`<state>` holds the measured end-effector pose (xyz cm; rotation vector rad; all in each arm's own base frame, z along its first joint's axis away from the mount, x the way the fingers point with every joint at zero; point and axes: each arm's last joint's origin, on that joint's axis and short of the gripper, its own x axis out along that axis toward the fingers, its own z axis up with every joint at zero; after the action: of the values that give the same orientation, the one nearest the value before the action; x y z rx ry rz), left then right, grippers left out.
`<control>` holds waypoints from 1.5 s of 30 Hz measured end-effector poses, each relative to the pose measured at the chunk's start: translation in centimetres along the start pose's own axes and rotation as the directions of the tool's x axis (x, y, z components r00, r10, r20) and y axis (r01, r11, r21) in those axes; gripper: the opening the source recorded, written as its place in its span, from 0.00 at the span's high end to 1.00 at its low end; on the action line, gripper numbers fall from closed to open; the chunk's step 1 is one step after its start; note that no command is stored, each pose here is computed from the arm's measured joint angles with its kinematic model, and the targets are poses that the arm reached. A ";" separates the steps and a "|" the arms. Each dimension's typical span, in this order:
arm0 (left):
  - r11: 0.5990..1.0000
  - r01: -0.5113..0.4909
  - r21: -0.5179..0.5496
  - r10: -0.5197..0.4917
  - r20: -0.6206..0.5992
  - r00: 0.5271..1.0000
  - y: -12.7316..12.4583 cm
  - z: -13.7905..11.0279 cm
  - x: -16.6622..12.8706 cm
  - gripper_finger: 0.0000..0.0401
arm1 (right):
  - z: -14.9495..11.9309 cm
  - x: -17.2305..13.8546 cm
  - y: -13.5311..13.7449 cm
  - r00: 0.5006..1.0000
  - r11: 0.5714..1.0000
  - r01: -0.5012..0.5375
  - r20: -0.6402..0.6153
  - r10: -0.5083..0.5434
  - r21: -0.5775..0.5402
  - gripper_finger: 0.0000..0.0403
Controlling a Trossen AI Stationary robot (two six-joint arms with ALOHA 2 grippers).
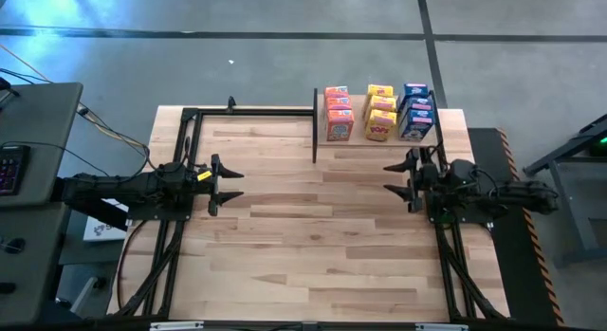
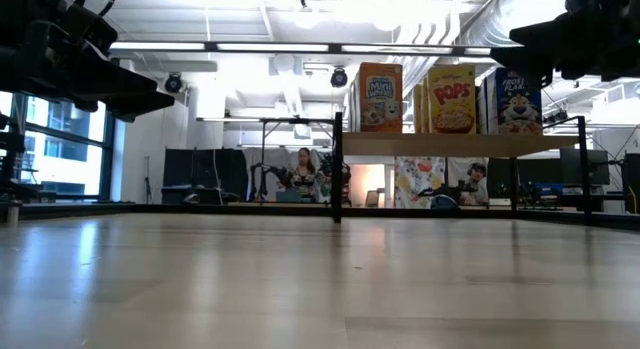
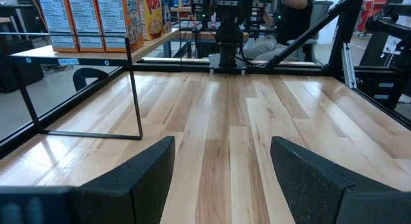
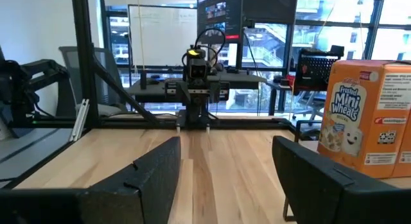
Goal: Stack cereal on shelf
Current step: Return to Home Position
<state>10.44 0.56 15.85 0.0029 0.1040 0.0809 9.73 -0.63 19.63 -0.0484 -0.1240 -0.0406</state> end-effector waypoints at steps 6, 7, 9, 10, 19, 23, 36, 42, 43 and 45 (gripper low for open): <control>1.000 0.000 0.000 0.000 0.000 1.000 0.0 0.0 0.0 0.38 | -0.6 -0.1 0.1 1.000 1.000 -0.008 -0.003 0.008 0.000 0.41; 1.000 0.000 0.000 0.000 0.000 1.000 0.0 0.0 0.0 0.38 | -0.8 -0.1 0.1 1.000 1.000 -0.008 -0.006 0.008 0.005 0.41; 1.000 0.000 0.000 0.000 0.000 1.000 0.0 0.0 0.0 0.38 | -1.2 -0.1 0.1 1.000 1.000 -0.008 -0.019 0.009 0.030 0.41; 1.000 0.000 0.000 0.000 0.000 1.000 0.0 0.0 0.0 0.38 | -1.5 -0.1 0.1 1.000 0.999 -0.008 -0.021 0.009 0.044 0.41; 1.000 0.000 0.000 0.000 0.000 1.000 0.0 0.0 0.0 0.38 | -2.9 -0.1 0.0 0.992 0.991 0.042 -0.123 -0.026 0.130 0.41; 1.000 0.000 0.000 0.000 0.000 1.000 0.0 0.0 0.0 0.38 | -3.3 -0.1 0.0 0.985 0.984 0.061 -0.168 -0.033 0.166 0.41; 1.000 0.000 0.000 0.000 0.000 1.000 0.0 0.0 0.0 0.38 | -3.5 0.0 0.0 0.981 0.997 0.042 -0.191 -0.028 0.067 0.41; 1.000 0.000 0.000 0.000 0.000 1.000 0.0 0.0 0.0 0.38 | -3.5 0.0 0.0 0.981 0.997 0.042 -0.192 -0.028 0.067 0.41; 1.000 0.000 0.000 0.000 0.000 1.000 0.0 0.0 0.0 0.38 | -3.5 0.0 0.0 0.981 0.997 0.042 -0.192 -0.028 0.067 0.41; 1.000 0.000 0.000 0.000 0.000 1.000 0.0 0.0 0.0 0.38 | -3.5 0.0 0.0 0.981 0.997 0.042 -0.192 -0.028 0.067 0.41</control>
<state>10.44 0.56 15.85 0.0032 0.1041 0.0807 10.19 -0.77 16.13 0.0283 0.0659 -0.0756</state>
